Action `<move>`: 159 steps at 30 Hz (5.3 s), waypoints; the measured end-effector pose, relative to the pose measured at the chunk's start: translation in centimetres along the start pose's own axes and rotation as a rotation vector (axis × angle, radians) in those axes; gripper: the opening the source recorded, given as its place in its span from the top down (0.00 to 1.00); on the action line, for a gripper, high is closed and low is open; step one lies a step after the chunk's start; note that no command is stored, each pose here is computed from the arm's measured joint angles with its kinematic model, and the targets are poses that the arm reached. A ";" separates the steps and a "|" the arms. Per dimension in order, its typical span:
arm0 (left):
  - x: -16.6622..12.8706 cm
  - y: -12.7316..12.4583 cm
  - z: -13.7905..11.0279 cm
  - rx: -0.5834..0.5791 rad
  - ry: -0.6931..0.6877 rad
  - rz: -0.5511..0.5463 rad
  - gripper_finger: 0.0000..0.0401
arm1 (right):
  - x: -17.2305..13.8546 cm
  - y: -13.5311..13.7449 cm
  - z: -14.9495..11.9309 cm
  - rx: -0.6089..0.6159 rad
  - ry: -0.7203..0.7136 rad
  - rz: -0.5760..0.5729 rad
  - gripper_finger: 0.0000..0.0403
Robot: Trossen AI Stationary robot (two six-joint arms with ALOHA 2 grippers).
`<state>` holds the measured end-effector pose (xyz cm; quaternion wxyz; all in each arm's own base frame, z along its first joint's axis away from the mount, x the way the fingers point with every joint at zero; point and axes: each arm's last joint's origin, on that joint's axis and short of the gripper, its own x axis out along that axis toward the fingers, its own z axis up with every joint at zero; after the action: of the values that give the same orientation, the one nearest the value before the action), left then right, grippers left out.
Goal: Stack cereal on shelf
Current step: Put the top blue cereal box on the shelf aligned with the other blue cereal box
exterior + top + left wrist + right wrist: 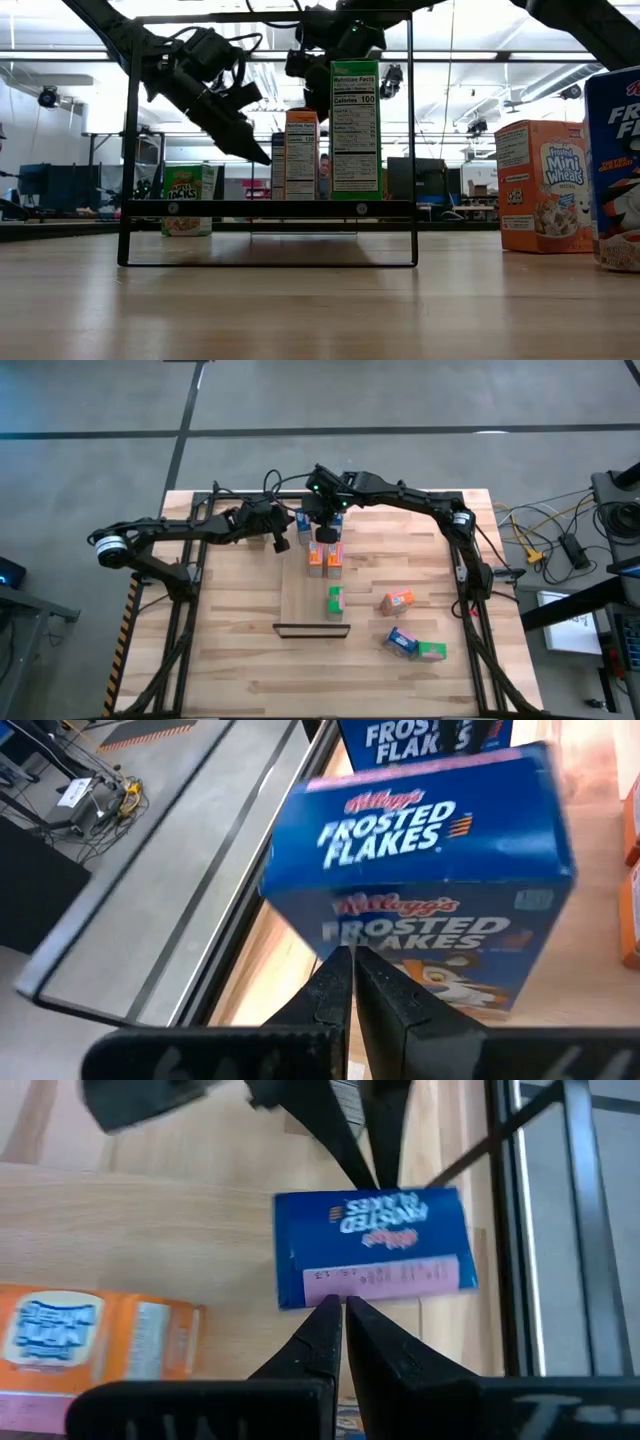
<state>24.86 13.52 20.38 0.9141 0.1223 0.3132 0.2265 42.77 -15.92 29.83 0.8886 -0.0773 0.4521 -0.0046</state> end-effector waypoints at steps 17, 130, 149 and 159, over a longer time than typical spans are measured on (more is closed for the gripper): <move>0.8 -0.3 -0.5 -0.022 0.027 -0.014 1.00 | 0.1 0.4 0.1 -0.003 0.022 -0.032 0.97; 4.2 0.3 -1.8 -0.021 0.026 -0.083 1.00 | -5.6 8.1 -13.4 0.067 -0.475 -0.194 0.97; 4.4 0.2 -1.3 -0.055 -0.002 -0.134 1.00 | -5.6 8.1 -13.4 0.068 -0.475 -0.194 0.97; 4.3 0.2 -1.1 -0.072 -0.017 -0.138 1.00 | -5.6 8.1 -13.4 0.068 -0.474 -0.194 0.97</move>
<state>27.14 15.91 17.33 0.9341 0.0693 0.3046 0.1731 28.22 -9.24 25.39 0.9673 -0.0892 0.2211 -0.0868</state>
